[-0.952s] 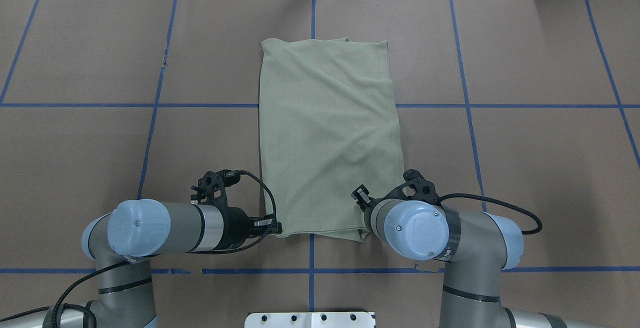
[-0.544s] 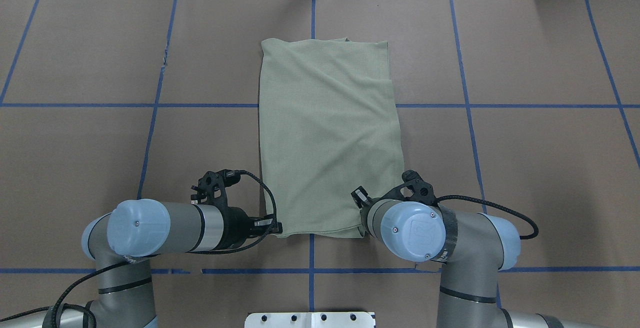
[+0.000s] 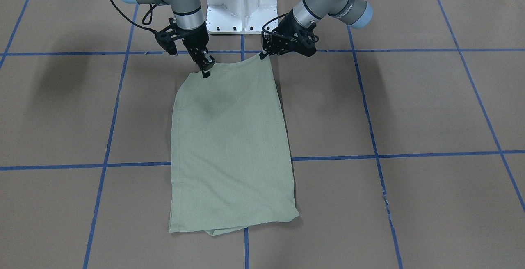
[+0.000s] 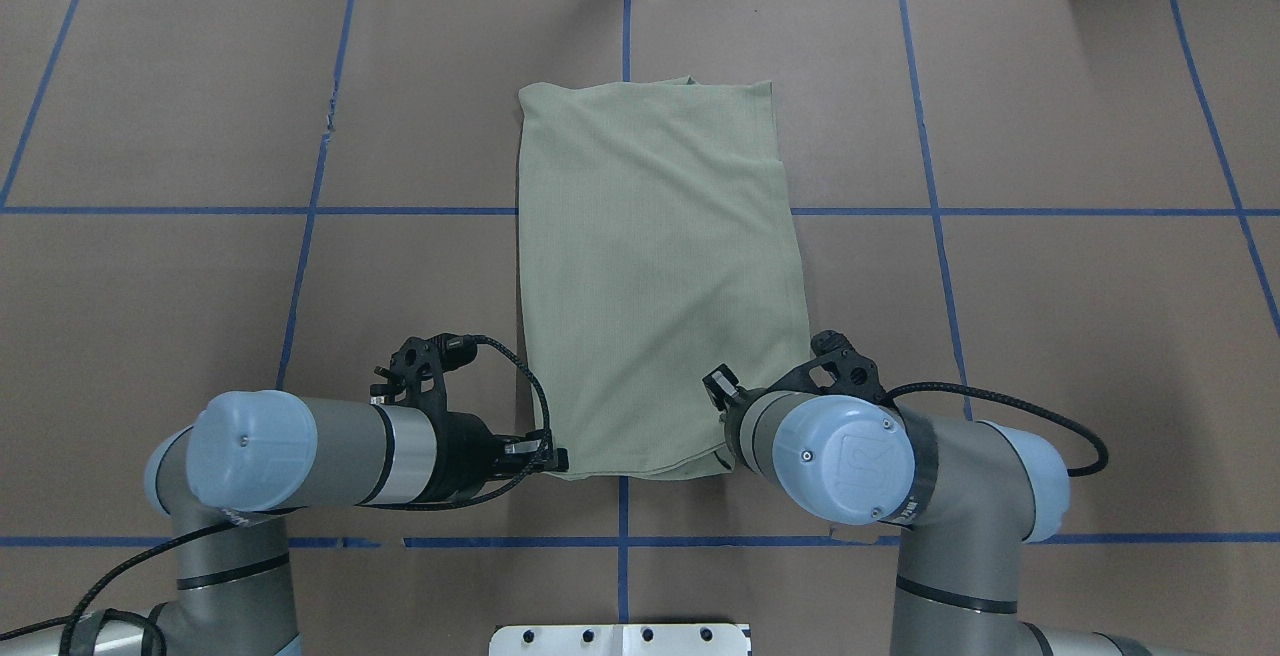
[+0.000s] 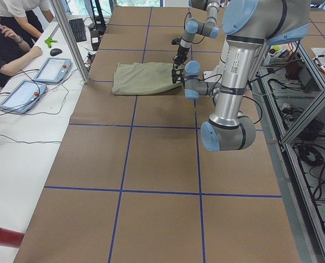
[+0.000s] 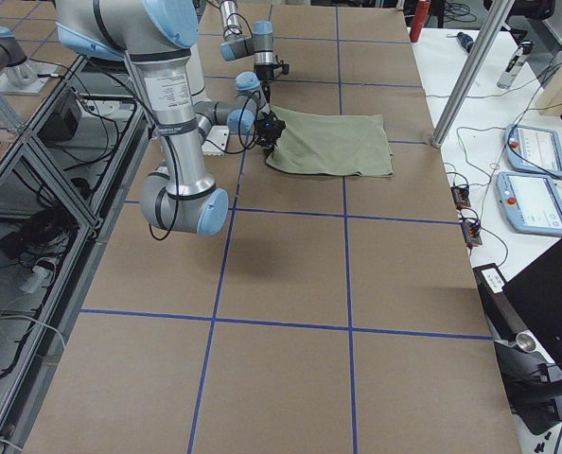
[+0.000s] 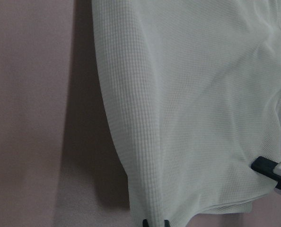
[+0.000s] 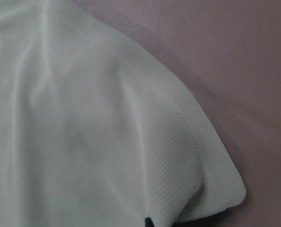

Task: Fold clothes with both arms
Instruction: 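Lift the near edge with both grippers and fold it toward the far edge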

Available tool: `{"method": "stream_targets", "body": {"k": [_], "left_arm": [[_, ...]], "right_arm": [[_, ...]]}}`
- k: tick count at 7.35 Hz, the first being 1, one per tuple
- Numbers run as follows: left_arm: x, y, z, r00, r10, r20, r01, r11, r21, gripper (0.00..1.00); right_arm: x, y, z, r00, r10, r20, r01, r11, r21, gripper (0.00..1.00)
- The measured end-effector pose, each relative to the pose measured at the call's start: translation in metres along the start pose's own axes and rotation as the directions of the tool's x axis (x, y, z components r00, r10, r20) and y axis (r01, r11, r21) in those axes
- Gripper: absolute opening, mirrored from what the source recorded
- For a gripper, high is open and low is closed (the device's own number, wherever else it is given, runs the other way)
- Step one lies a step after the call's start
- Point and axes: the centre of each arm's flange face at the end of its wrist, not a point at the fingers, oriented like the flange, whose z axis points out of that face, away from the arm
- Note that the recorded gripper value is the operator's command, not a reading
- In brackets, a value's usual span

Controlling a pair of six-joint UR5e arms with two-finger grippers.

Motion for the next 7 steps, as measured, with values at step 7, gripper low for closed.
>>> {"method": "stream_targets", "body": {"k": [7], "left_arm": [[0.083,-0.026,-0.078,0.994,0.021,0.107,-0.019,1.000,-0.013,0.00]], "right_arm": [[-0.032,0.006,-0.125,0.993,-0.116,-0.013,0.116,0.993,-0.019,0.00]]}}
